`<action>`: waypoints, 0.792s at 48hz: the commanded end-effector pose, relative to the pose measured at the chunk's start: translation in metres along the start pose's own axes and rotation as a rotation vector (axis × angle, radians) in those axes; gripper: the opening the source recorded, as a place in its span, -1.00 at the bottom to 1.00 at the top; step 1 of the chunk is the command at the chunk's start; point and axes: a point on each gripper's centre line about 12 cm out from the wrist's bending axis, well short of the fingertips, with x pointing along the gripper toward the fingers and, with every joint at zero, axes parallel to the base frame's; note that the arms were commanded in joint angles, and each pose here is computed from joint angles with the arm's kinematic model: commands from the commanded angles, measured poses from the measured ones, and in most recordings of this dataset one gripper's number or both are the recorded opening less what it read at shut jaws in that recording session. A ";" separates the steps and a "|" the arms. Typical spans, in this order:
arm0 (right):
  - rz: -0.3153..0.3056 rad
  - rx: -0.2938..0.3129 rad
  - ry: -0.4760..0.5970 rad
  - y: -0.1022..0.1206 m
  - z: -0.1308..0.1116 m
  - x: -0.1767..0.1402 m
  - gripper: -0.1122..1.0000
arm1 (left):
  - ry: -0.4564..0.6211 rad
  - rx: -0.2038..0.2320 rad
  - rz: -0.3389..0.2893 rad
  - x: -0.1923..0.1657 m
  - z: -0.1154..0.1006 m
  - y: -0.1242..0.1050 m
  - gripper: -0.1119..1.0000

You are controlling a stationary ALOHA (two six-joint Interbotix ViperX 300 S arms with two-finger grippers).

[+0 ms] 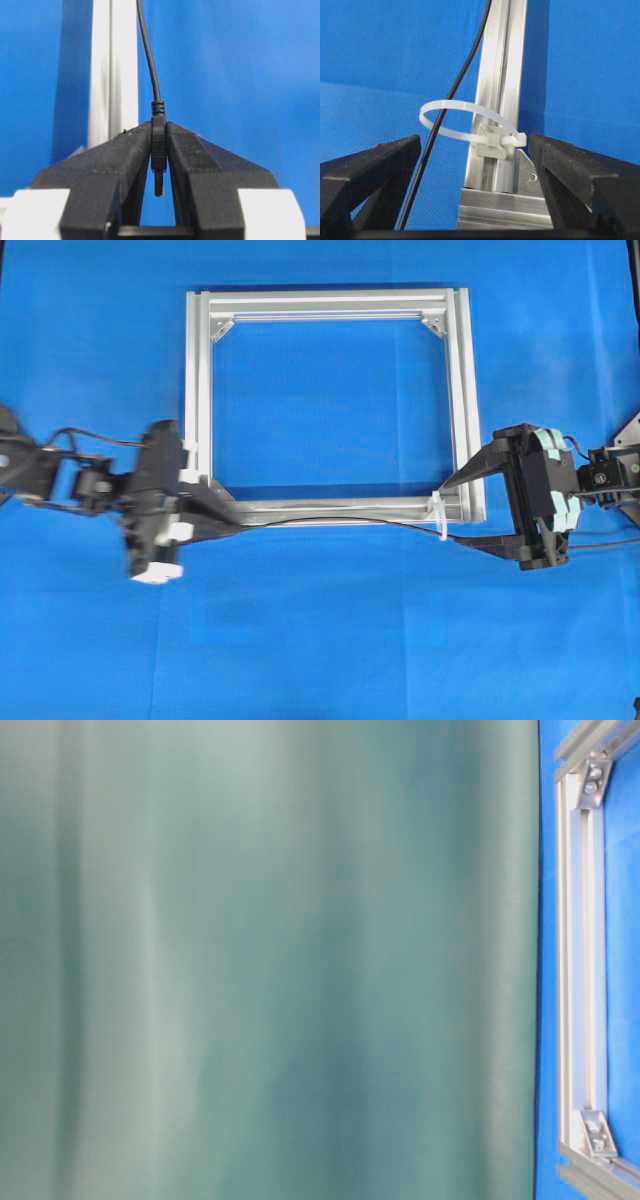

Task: Insert the wire through the string loop located on the right side.
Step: 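Pull the cable leftward through the loop with the left gripper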

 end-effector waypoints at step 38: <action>0.006 -0.002 -0.004 0.002 0.004 0.000 0.93 | 0.034 0.023 -0.016 -0.048 -0.028 0.003 -0.64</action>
